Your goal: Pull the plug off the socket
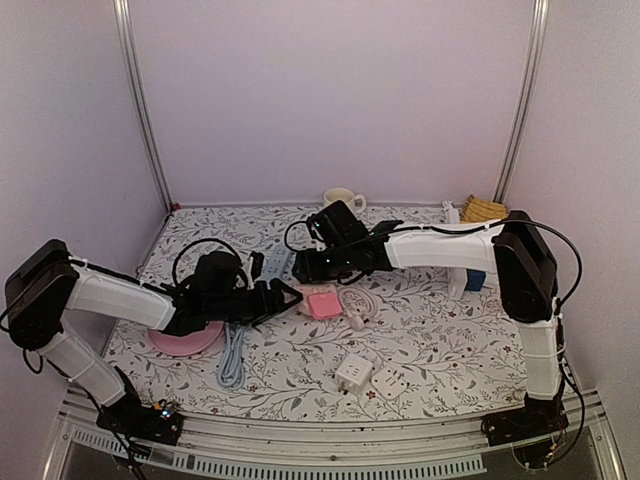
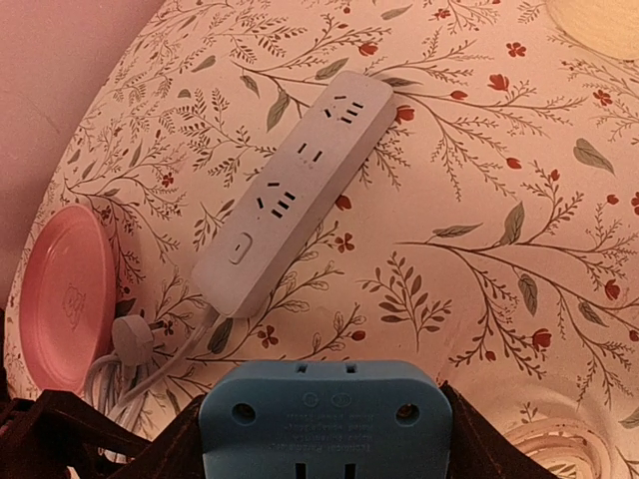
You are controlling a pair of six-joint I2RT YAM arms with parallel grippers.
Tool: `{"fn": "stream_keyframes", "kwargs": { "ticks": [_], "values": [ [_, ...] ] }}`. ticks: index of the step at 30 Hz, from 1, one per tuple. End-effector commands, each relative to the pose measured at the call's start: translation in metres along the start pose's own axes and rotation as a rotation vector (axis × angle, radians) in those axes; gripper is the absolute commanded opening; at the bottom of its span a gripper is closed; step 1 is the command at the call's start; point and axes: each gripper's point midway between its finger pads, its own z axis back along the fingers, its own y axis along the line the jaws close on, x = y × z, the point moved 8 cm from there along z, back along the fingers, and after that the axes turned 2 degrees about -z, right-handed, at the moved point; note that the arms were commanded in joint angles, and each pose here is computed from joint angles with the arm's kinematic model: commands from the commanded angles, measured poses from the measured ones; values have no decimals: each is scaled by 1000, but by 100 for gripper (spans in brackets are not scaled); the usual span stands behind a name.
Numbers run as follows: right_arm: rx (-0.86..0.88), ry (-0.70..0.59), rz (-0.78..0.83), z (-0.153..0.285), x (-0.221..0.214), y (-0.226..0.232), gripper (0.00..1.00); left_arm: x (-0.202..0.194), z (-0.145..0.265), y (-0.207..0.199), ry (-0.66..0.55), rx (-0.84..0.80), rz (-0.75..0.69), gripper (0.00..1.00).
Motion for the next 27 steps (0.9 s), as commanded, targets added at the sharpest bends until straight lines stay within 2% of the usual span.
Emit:
{"fn": "stream_keyframes", "kwargs": {
  "ticks": [1, 14, 19, 21, 23, 27],
  "values": [
    [106, -110, -26, 25, 25, 25, 43, 0, -4, 3, -1, -30, 27, 75],
    [236, -113, -52, 45, 13, 44, 42, 8, -7, 8, -64, -11, 55, 67],
    [264, -112, -58, 49, 10, 49, 42, 11, -11, 5, -61, -27, 60, 57],
    [267, -114, -58, 49, 10, 50, 42, 11, -12, 4, -58, -32, 65, 51],
    [264, -118, -57, 49, 10, 50, 42, 11, -12, 5, -61, -33, 73, 37],
    [259, -128, -50, 50, 11, 50, 42, 9, -11, 9, -61, -15, 82, 5]
  ]
}}
